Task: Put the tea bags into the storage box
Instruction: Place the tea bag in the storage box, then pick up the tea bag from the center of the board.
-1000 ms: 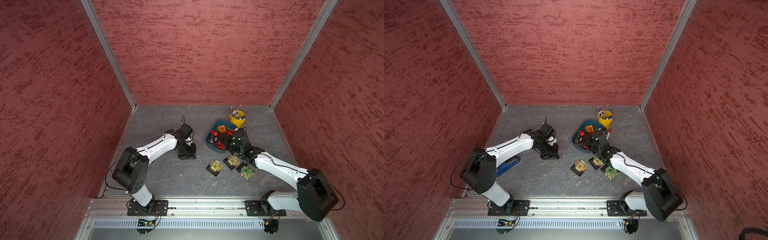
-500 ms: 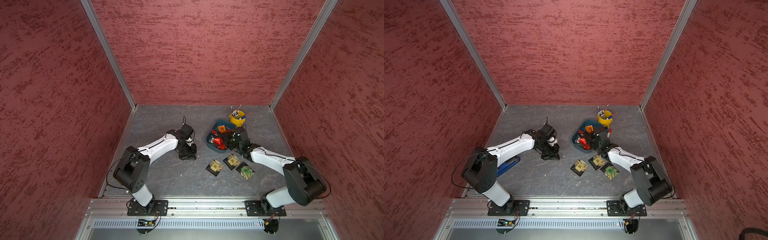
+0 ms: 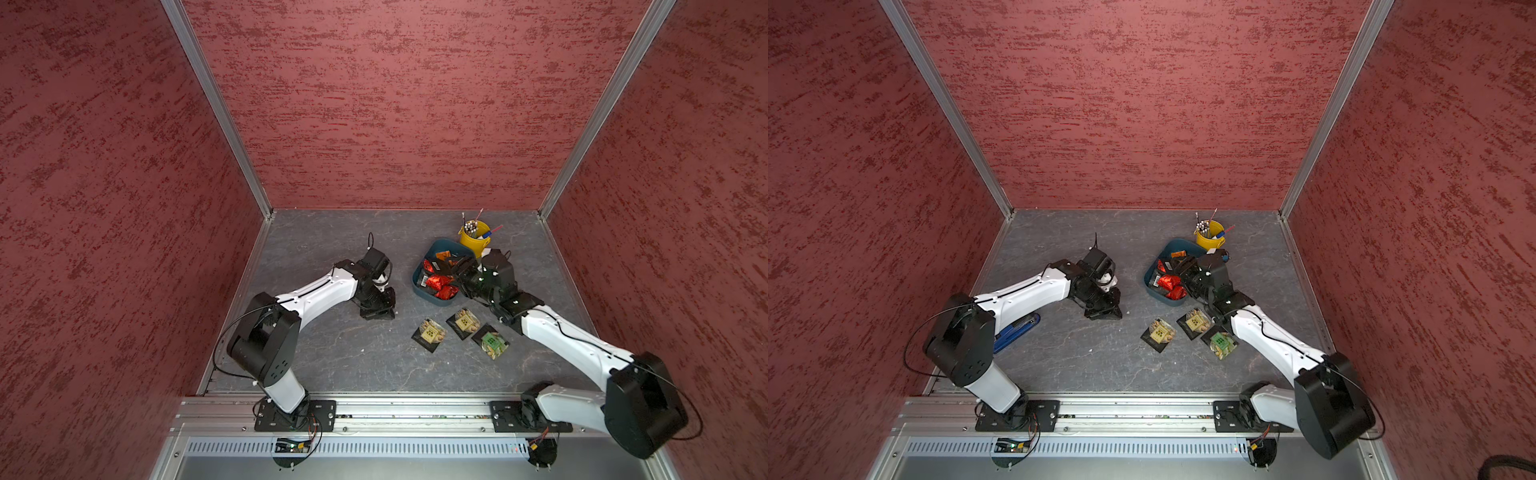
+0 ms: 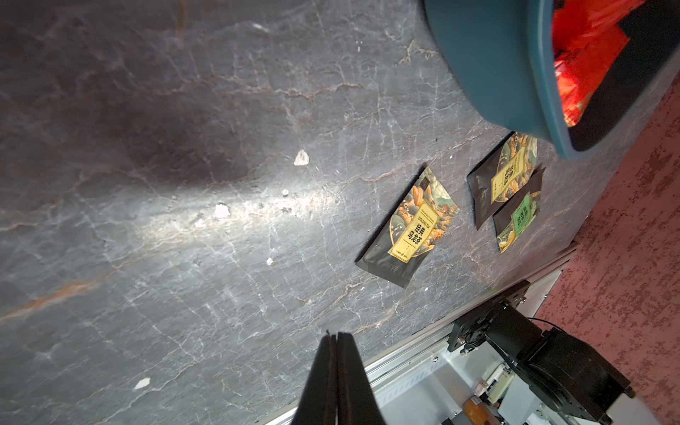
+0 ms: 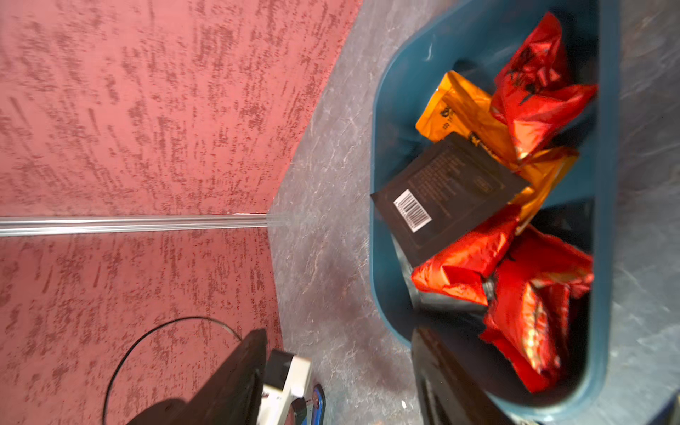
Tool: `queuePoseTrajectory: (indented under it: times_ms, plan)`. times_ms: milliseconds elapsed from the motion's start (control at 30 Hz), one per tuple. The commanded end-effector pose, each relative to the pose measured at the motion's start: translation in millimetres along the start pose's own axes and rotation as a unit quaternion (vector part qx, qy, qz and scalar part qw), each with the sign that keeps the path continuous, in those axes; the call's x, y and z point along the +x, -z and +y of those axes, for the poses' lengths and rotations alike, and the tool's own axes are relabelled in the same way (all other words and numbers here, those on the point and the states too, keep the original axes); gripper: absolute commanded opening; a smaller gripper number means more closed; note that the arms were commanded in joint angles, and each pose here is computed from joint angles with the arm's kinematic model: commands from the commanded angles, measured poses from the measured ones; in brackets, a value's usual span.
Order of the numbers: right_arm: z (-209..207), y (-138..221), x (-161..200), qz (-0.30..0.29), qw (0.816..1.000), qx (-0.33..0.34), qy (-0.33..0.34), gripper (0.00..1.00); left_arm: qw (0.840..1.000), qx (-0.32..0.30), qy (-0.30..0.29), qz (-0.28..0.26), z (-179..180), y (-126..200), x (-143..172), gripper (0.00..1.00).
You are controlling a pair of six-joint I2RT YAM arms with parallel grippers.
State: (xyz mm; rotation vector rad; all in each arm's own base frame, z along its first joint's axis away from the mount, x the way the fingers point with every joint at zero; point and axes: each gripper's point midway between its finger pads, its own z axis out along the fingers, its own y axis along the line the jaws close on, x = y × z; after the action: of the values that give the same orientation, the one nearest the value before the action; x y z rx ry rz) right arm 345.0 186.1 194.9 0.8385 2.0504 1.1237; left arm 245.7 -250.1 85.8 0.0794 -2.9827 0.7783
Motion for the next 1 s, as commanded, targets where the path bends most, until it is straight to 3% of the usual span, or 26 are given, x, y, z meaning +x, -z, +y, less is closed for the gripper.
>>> queuePoseTrajectory:
  times_ms: [0, 67, 167, 467, 967]
  plan:
    - [-24.3, 15.6, 15.5, 0.005, 0.999, 0.048, 0.018, 0.64, 1.000, 0.003, -0.004, 0.002, -2.1, -8.9, 0.3, 0.21]
    - [-34.0, 23.9, 30.2, 0.020, 0.998, 0.061, 0.026, 0.63, 1.000, 0.004, -0.007, 0.002, -4.8, -10.9, 1.0, 0.33]
    - [-57.4, 35.8, 53.1, 0.041, 0.994, 0.092, 0.032, 0.56, 1.000, 0.006, -0.011, 0.004, -8.7, -14.1, 3.3, 0.43]
    - [-113.8, 50.3, 97.3, 0.065, 0.990, 0.124, -0.011, 0.02, 1.000, 0.017, -0.013, 0.001, -16.8, -24.7, 4.7, 0.48]
    - [-149.6, 13.6, 144.5, 0.144, 0.972, 0.180, -0.036, 0.00, 0.999, 0.034, -0.013, 0.009, -26.3, -39.0, 2.0, 0.49]
